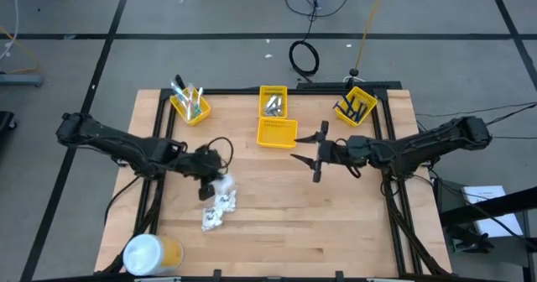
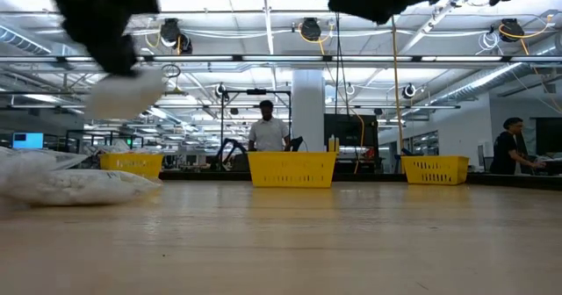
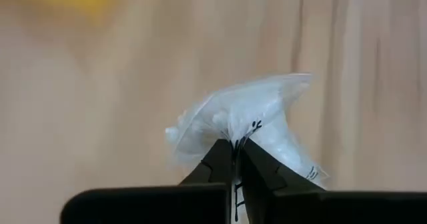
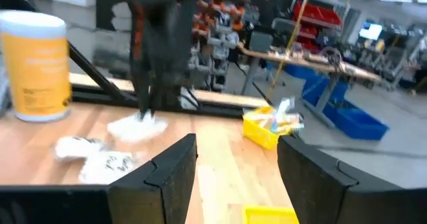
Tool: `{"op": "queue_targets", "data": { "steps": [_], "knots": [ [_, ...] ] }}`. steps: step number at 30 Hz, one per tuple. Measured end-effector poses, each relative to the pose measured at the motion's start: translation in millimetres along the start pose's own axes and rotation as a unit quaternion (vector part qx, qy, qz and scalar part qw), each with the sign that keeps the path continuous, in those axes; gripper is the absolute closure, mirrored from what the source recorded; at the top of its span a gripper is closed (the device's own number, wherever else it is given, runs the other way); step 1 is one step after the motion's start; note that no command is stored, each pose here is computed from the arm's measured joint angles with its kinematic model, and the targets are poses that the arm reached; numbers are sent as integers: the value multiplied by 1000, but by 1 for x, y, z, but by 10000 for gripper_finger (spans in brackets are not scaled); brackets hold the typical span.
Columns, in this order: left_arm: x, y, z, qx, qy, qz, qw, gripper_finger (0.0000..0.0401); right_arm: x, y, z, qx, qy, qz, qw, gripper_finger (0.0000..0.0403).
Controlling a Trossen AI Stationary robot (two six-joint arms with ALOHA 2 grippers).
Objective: Pick & Place Travel size toiletries
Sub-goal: Put the cotton pack into the bottom middle yellow bin
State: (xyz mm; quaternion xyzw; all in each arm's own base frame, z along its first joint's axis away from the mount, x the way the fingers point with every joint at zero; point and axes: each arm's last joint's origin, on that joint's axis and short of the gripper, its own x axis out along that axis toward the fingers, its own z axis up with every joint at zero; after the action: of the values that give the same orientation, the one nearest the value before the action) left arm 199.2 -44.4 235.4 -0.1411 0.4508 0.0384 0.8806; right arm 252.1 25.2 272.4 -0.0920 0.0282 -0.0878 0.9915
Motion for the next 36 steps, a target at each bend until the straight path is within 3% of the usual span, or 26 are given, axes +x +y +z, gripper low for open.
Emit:
{"op": "queue_targets", "data": {
  "steps": [3,7,9,12,18,27,32,36],
  "knots": [
    [-15,-7,27,86,-107,46,989,389,10,-4,-6,6,-3,-15,1000,206],
    [-28,-14,52,208,-226,99,947,398,28,-8,-17,26,-22,-35,999,206],
    [-32,-14,61,250,-261,120,925,396,39,-10,-21,43,-36,-35,998,206],
    [-33,-8,69,274,-283,145,908,391,54,-12,-29,57,-34,-10,998,202],
    [-17,9,82,265,-274,179,907,395,87,-10,-33,74,-32,43,996,180],
    [14,21,91,273,-243,210,907,396,112,-4,-41,47,-15,22,999,165],
    [13,19,95,285,-264,208,898,383,113,-8,-41,28,-5,-30,999,196],
    [11,15,98,268,-291,198,897,382,112,-9,-40,28,-4,-33,999,247]
  ]
}}
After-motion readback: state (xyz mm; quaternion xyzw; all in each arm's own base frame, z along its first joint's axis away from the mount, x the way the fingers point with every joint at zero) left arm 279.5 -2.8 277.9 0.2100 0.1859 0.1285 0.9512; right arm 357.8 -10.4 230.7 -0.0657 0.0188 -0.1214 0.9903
